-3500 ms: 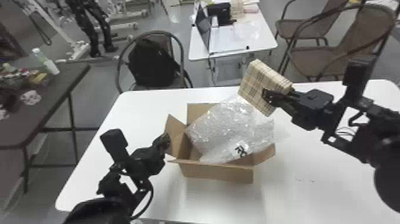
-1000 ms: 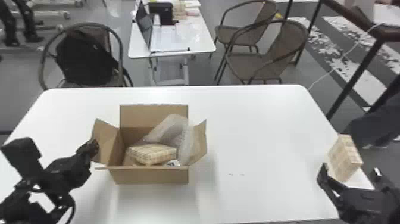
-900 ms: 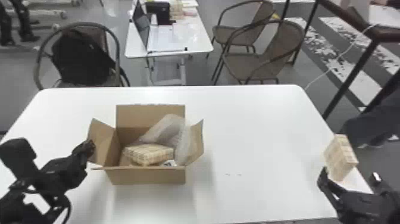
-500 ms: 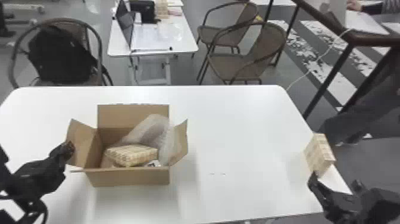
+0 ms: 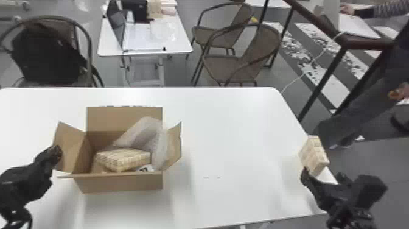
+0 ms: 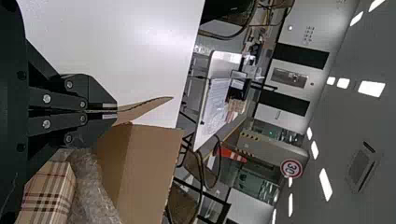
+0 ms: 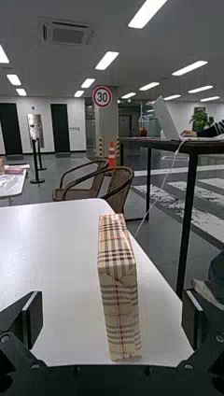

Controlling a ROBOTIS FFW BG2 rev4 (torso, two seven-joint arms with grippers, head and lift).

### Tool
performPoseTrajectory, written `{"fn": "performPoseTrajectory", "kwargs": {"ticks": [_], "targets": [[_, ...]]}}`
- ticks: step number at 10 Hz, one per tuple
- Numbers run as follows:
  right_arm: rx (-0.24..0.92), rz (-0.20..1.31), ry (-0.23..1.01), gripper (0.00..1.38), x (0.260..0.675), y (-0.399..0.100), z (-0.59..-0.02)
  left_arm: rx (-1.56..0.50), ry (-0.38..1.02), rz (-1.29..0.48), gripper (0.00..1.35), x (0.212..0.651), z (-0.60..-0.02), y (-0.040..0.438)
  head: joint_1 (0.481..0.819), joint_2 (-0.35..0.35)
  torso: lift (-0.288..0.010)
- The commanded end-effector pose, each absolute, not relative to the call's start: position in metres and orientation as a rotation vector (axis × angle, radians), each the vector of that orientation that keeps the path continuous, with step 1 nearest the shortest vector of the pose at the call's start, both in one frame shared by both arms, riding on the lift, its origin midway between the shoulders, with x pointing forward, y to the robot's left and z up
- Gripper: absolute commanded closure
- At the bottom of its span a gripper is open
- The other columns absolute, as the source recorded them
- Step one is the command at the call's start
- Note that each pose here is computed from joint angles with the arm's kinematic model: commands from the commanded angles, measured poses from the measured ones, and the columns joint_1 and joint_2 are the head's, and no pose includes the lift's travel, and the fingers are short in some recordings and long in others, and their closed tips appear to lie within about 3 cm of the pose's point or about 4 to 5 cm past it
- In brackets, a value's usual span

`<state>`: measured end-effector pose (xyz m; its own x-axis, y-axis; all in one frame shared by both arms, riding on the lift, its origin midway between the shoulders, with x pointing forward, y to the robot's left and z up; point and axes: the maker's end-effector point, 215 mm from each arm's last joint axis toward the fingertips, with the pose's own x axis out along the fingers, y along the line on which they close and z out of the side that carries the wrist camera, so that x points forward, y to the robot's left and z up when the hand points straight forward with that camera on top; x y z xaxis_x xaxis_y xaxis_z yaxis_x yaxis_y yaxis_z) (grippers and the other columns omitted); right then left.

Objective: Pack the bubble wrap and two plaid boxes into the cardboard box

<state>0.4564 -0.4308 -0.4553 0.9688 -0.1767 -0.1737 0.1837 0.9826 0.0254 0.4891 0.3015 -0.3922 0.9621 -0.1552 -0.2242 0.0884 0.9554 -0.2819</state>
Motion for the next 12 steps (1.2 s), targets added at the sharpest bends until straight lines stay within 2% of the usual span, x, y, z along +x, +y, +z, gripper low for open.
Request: {"fn": "performPoseTrajectory", "kwargs": {"ticks": [1,7,8,9,11,12], "targets": [[0.034,-0.169,0.184,0.17,0.466,-0.435,-0.458,-0.275,0.247,-0.125,1.19,0.489,-0.392,0.301,0.695,-0.151,-0.090],[-0.010,-0.157,0.201,0.17,0.488,-0.449,-0.456,-0.275,0.245,-0.127,1.19,0.489,-0.391,0.301,0.695,-0.157,-0.090],[-0.005,-0.146,0.202,0.22,0.492,-0.450,-0.457,-0.275,0.245,-0.128,1.19,0.489,-0.391,0.301,0.695,-0.162,-0.090],[-0.006,-0.135,0.208,0.34,0.494,-0.449,-0.460,-0.274,0.245,-0.128,1.19,0.489,-0.391,0.301,0.695,-0.164,-0.090],[0.001,-0.136,0.220,0.82,0.495,-0.446,-0.465,-0.273,0.244,-0.131,1.19,0.490,-0.391,0.300,0.695,-0.165,-0.090],[0.009,-0.134,0.226,0.90,0.495,-0.443,-0.467,-0.273,0.244,-0.131,1.19,0.490,-0.391,0.301,0.695,-0.164,-0.090]]}}
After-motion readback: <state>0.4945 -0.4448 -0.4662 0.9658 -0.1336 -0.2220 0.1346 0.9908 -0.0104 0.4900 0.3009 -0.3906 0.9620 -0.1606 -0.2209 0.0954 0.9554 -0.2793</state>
